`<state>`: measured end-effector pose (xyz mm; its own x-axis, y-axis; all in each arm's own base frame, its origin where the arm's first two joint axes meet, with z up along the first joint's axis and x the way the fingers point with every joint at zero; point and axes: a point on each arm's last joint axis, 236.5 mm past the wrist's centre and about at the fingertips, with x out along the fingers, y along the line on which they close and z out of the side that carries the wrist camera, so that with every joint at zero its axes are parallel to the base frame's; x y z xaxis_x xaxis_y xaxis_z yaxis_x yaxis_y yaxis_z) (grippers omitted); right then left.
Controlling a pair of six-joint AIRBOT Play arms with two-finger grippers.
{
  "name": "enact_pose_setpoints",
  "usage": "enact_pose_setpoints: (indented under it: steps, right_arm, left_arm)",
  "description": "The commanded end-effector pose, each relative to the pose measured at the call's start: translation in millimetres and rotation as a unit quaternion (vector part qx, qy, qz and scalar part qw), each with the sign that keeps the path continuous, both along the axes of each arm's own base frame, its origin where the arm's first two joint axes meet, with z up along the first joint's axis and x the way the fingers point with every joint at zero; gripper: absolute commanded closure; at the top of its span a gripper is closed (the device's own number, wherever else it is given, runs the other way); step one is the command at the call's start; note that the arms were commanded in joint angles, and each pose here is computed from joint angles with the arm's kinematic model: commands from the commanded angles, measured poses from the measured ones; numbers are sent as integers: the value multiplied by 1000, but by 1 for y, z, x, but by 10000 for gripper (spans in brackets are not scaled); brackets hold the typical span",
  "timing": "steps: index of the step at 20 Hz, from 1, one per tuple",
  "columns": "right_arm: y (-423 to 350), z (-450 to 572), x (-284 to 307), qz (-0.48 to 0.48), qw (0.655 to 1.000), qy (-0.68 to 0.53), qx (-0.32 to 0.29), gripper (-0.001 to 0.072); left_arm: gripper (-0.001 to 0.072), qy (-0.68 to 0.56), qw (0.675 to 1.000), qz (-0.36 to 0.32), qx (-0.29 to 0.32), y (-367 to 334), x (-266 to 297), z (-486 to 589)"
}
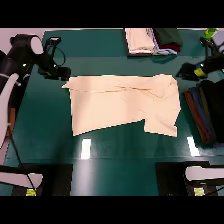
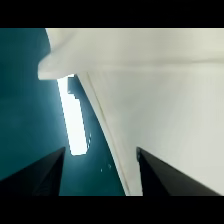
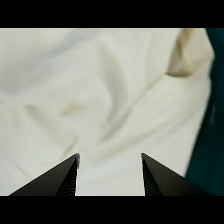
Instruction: Fold the shirts.
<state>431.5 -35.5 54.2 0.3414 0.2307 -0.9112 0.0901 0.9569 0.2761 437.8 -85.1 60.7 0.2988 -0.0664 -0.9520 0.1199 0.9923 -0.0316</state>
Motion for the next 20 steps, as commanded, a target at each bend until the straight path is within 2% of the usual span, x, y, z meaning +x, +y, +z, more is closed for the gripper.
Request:
enact_pose_setpoints:
  steps: [1, 5, 8, 11, 18, 20]
  right_arm:
    - [-43, -14, -59, -26, 996, 48, -69, 269]
    - [-45, -63, -100, -46, 992, 101, -52, 269]
    - [-40, -99, -110, -63, 988, 135, -36, 269]
    - [-31, -117, -105, -70, 986, 149, -11, 269]
    - [-5, -138, -93, -45, 987, 156, -13, 273]
    - [1, -143, -92, -36, 986, 160, -15, 304]
  left_arm:
    - [166, 23, 999, 28, -24, 1, -51, -13]
    - [166, 38, 995, 55, -79, -12, -103, -37]
    - [166, 55, 993, 61, -86, -12, -125, -50]
    - [166, 62, 993, 61, -85, -11, -130, -53]
    - [166, 61, 993, 61, -86, -12, -130, -53]
    - [166, 69, 992, 60, -84, -11, -133, -54]
